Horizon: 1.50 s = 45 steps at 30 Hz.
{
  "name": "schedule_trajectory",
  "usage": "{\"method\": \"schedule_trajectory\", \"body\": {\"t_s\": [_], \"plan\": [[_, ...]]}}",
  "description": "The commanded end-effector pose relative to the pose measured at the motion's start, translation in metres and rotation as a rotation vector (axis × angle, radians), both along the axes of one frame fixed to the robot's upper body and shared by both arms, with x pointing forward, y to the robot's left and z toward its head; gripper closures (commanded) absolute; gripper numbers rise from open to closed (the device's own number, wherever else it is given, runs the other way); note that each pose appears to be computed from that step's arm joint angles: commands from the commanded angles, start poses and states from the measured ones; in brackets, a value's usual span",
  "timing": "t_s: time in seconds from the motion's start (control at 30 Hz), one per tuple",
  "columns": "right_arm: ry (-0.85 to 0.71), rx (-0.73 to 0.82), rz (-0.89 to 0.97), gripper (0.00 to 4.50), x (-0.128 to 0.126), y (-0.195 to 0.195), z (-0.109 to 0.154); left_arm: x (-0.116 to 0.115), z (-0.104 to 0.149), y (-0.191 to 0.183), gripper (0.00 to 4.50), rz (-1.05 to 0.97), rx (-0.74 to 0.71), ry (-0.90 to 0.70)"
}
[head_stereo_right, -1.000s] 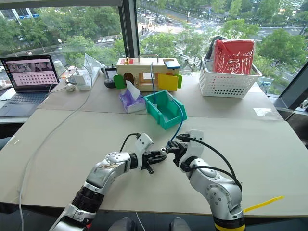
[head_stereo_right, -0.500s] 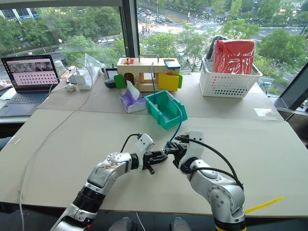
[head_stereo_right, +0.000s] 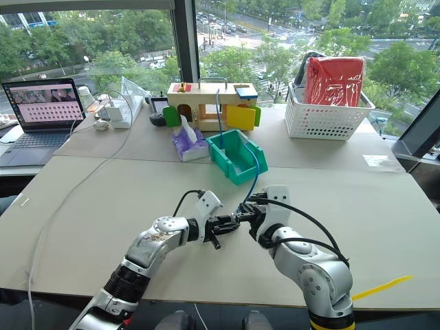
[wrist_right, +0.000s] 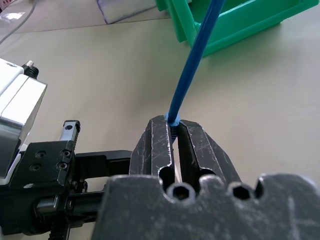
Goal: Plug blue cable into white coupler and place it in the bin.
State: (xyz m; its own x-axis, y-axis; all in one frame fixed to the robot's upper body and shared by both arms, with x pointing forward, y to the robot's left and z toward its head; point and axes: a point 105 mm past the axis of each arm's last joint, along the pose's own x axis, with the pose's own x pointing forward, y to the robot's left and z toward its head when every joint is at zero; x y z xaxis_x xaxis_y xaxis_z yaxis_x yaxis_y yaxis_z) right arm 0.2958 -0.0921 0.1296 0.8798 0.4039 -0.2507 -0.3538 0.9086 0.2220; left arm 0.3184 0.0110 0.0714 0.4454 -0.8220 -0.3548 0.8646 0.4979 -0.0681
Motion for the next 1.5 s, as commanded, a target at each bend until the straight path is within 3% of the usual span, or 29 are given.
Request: {"method": "schedule_trajectory", "body": {"t_s": [0.03,0.57,1.0,1.5], "plan": [[-0.011,-0.056,0.043,4.50,-0.003,0.005,0.001,-0.007,-0.018,-0.004,3.89,-0.046,0.030,0.065],[0.003,-0.115,0.083,4.50,-0.007,0.010,-0.005,-0.005,-0.004,-0.010,3.89,-0.097,0.060,0.024],[0.075,-0.068,0.113,4.50,-0.011,0.015,-0.017,-0.006,0.029,-0.026,3.89,-0.083,-0.006,0.023],[0.110,-0.143,0.236,4.50,-0.018,0.021,-0.026,-0.008,0.034,-0.029,3.89,-0.120,0.048,-0.045]]}}
